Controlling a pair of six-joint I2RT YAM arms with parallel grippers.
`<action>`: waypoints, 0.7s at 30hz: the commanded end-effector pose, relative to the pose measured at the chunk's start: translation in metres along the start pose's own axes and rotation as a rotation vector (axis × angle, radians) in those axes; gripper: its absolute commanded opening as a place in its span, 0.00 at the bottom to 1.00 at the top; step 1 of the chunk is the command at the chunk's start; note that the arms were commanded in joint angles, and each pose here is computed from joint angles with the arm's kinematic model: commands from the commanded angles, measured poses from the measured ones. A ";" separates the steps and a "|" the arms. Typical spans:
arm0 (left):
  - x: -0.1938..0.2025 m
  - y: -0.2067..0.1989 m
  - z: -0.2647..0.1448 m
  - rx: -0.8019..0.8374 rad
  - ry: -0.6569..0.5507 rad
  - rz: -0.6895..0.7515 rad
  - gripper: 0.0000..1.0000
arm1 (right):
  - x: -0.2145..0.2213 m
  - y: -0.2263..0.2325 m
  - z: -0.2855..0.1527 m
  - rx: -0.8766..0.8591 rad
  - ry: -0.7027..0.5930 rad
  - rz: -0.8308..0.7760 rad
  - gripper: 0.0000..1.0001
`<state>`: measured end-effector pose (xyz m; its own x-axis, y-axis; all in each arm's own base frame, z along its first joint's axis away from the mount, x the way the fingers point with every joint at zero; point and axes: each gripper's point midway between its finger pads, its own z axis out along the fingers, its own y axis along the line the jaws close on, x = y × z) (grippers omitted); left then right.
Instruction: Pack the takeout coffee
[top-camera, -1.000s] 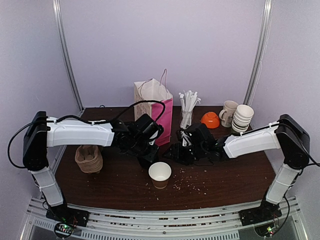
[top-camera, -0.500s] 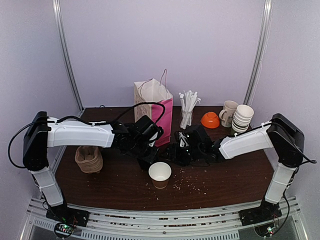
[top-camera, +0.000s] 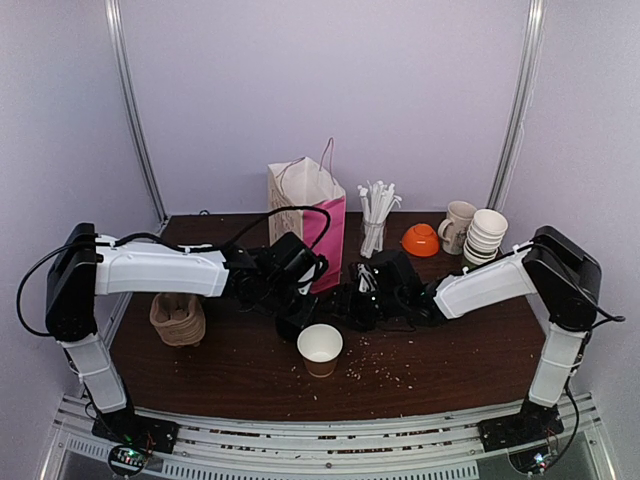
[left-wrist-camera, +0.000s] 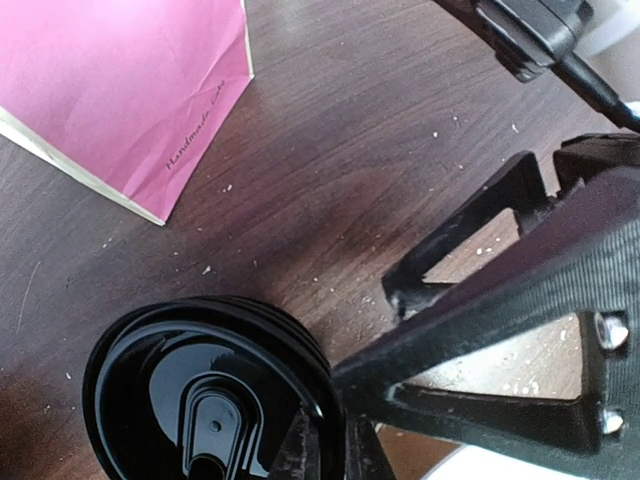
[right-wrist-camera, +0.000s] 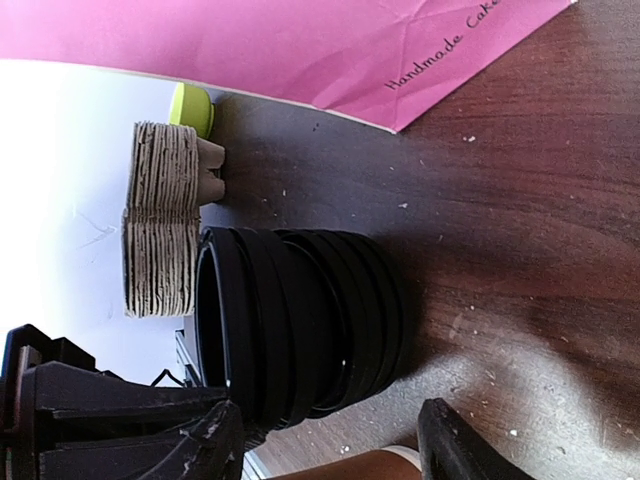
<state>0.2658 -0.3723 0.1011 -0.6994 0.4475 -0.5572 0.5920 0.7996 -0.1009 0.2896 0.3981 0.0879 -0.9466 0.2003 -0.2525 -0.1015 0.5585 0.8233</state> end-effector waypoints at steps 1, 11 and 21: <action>-0.015 -0.008 -0.015 0.041 -0.068 -0.015 0.00 | 0.000 -0.001 0.004 -0.035 0.006 0.027 0.62; -0.019 -0.005 -0.022 0.029 -0.088 -0.025 0.00 | 0.008 -0.012 0.008 -0.019 0.031 0.037 0.60; -0.017 -0.008 -0.020 0.048 -0.083 -0.026 0.00 | 0.012 -0.019 0.011 -0.007 0.049 0.052 0.54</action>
<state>0.2625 -0.3684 0.1051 -0.7038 0.4377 -0.5595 0.5869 0.8020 -0.1109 0.2891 0.4072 0.0921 -0.9519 0.1967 -0.2350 -0.1105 0.4951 0.8618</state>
